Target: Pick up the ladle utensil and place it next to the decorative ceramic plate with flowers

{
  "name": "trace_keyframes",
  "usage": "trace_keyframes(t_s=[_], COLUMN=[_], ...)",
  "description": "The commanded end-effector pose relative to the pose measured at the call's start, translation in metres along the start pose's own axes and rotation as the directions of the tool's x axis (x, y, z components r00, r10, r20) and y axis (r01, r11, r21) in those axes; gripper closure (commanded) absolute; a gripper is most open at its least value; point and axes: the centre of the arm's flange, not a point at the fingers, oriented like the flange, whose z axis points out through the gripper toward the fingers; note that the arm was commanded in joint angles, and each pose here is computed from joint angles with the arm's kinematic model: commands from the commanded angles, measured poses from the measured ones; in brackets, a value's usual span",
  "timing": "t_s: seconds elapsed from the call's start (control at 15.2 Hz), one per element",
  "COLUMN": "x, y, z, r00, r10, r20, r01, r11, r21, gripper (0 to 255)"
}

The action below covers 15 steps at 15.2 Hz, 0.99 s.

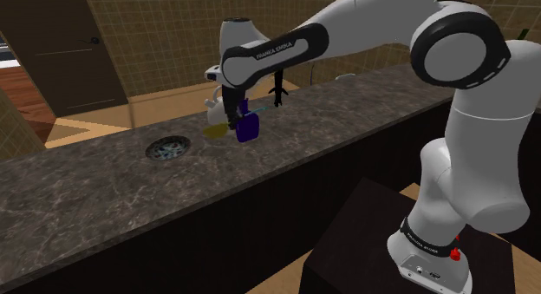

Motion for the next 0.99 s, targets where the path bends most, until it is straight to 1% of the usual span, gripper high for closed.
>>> trace_keyframes(t_s=[0.0, 0.26, 0.92], x=[0.026, 0.082, 0.077], y=[0.004, 0.015, 0.006], z=[0.005, 0.011, 0.063], r00=[1.000, 1.000, 1.000], r10=[0.000, 0.000, 0.000], r20=[0.000, 0.000, 0.000], r01=[0.000, 0.000, 0.000], r11=[1.000, 1.000, 1.000], r21=[0.001, 0.001, 0.001], gripper=[255, 255, 255])
